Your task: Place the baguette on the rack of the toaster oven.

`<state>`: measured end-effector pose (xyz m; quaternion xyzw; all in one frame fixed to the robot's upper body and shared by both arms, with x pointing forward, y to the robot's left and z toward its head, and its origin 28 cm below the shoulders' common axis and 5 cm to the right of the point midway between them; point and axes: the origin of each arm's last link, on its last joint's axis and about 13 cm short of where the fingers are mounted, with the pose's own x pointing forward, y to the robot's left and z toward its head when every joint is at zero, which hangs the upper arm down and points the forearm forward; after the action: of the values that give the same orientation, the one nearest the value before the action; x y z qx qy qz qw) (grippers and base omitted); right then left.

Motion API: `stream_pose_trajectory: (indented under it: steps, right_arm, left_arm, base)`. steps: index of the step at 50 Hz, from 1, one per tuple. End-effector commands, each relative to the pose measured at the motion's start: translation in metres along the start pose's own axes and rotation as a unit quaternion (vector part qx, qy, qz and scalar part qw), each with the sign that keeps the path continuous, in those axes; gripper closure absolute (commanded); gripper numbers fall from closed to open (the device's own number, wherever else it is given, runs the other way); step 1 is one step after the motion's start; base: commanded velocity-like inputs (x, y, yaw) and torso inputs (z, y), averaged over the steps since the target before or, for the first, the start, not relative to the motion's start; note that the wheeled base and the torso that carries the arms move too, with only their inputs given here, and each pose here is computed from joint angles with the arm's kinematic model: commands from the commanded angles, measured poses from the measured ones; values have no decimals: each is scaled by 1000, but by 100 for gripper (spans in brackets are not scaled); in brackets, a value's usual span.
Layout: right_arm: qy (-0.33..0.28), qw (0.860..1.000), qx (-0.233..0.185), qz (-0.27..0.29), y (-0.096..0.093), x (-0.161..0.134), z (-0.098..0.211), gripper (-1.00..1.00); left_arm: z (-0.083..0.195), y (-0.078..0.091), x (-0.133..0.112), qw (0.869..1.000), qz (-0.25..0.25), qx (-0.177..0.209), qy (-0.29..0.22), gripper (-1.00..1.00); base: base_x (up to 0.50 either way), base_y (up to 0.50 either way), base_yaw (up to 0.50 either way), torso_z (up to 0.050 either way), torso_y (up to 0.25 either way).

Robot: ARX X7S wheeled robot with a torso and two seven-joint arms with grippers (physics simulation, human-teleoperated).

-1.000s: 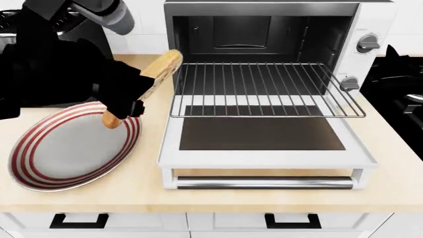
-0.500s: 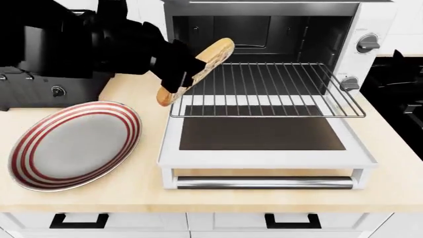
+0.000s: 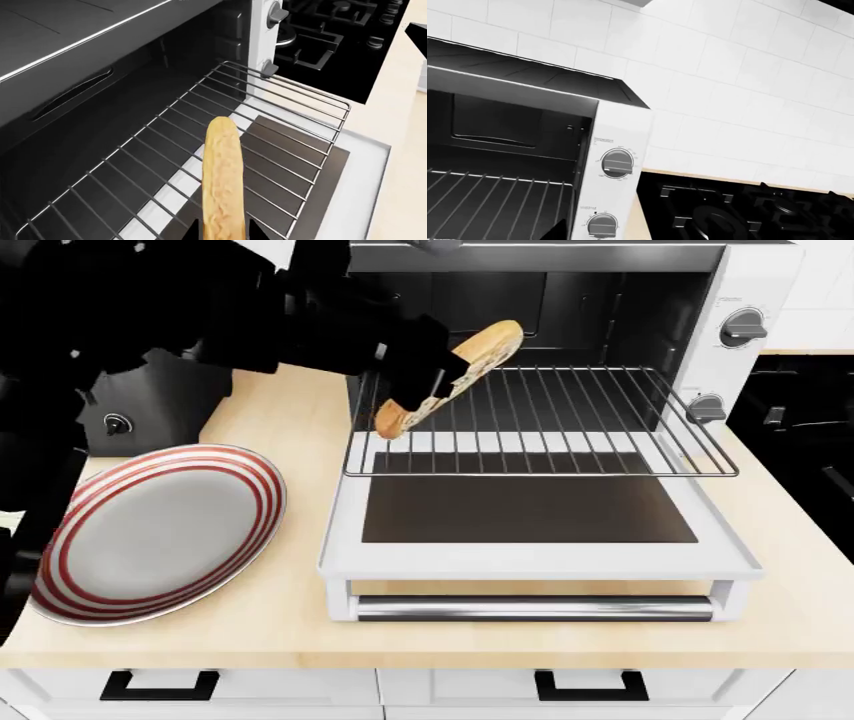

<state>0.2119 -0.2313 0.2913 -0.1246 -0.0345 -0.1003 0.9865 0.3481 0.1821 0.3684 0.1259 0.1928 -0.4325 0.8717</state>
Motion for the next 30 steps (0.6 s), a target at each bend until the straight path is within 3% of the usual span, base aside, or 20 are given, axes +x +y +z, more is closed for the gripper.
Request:
stream_pose_trajectory:
  steps: [1, 9, 30]
  right_arm:
    - [3, 1000, -1, -6, -4, -3, 0, -100]
    - [7, 1000, -4, -1, 4, 2, -1, -100]
    - [8, 1000, 0, -6, -6, -9, -3, -100]
  left_arm:
    - [10, 7, 15, 1000, 1, -7, -12, 100]
    - [16, 14, 25, 999, 2, -29, -19, 100]
    - [-7, 12, 43, 999, -7, -37, 8, 100]
  base:
    - [0, 0, 0, 0, 0]
    - [0, 0, 0, 0, 1]
    - [0, 0, 0, 1, 1]
